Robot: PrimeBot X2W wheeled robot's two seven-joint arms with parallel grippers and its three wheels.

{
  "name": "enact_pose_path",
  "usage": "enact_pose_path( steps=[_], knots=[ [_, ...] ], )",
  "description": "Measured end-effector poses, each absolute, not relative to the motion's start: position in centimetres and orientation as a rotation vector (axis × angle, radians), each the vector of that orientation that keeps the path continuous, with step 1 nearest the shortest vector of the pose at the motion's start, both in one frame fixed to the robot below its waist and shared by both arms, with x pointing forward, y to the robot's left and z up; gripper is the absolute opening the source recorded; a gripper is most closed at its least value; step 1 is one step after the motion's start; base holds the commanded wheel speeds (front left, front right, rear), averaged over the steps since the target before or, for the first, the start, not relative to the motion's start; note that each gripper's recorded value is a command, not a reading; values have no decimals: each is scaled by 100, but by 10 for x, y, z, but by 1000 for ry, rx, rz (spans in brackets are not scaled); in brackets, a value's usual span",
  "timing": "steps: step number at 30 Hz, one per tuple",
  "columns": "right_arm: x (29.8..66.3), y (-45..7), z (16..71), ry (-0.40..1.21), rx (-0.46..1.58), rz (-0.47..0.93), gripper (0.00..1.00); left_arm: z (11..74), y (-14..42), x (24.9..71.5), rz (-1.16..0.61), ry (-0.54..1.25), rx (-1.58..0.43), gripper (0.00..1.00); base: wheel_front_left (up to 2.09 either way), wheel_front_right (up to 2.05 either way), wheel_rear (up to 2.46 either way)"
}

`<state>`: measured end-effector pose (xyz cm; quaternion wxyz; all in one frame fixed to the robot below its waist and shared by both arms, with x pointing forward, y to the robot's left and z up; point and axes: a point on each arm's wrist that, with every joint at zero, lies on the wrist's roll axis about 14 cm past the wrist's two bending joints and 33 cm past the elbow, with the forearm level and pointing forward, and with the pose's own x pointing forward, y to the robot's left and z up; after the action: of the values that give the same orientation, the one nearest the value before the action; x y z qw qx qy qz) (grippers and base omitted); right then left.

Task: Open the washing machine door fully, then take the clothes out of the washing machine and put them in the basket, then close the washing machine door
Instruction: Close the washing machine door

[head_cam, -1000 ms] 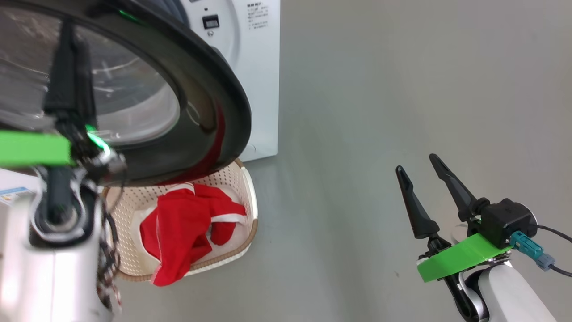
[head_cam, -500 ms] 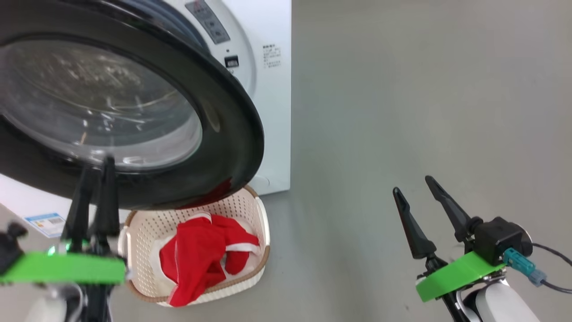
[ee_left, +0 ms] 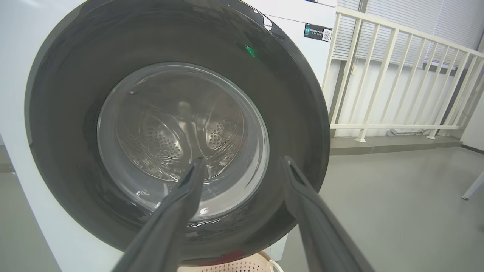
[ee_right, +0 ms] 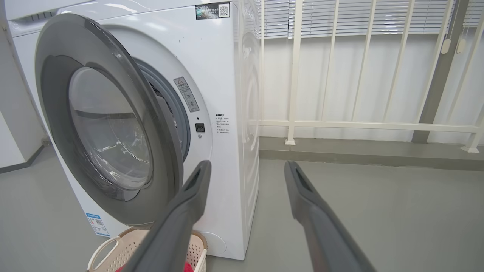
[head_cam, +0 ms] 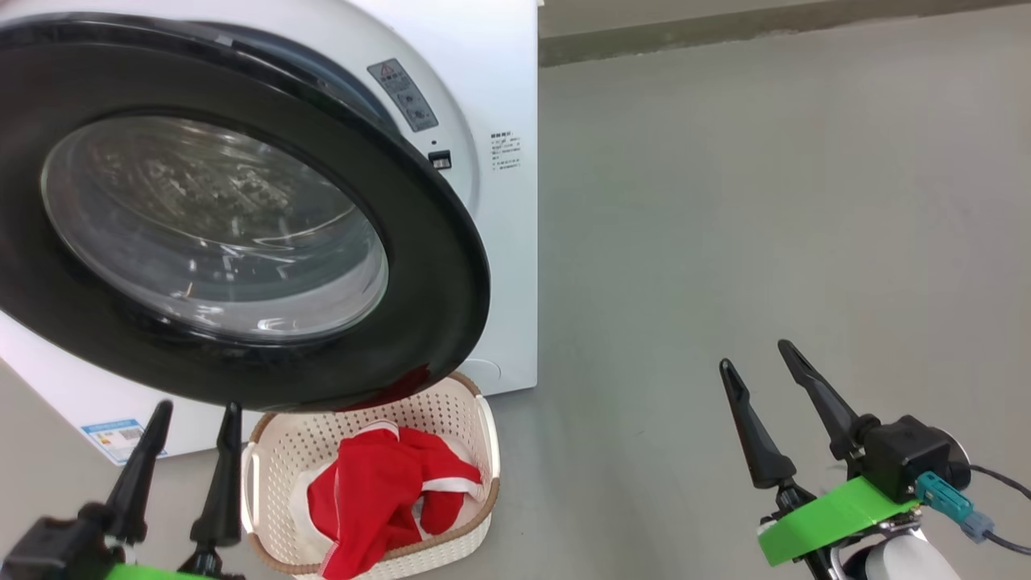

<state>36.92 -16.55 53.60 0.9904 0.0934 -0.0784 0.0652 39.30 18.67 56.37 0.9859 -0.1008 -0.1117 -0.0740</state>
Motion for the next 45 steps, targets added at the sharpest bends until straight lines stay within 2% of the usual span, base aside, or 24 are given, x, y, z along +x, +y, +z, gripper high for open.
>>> enact_pose_path(
  steps=[9,40,41,42,43,44,45],
  knots=[
    [358,-176,543,-185,193,97,100,537,198,373,-81,-160,-84,100,0,0,0],
    [353,-178,540,-180,191,89,100,521,205,363,-22,-121,-104,100,0,0,0],
    [353,-177,539,-176,192,91,96,521,205,362,-23,-122,-102,100,0,0,0],
    [353,-175,537,-171,194,94,52,521,204,362,-23,-122,-102,100,0,0,0],
    [354,-173,535,-164,196,101,29,521,204,362,-24,-121,-102,100,0,0,0],
    [354,-170,533,-156,197,109,0,520,203,361,-26,-120,-103,100,0,0,0],
    [355,-167,531,-149,200,114,0,520,202,361,-28,-119,-103,100,0,0,0]
  ],
)
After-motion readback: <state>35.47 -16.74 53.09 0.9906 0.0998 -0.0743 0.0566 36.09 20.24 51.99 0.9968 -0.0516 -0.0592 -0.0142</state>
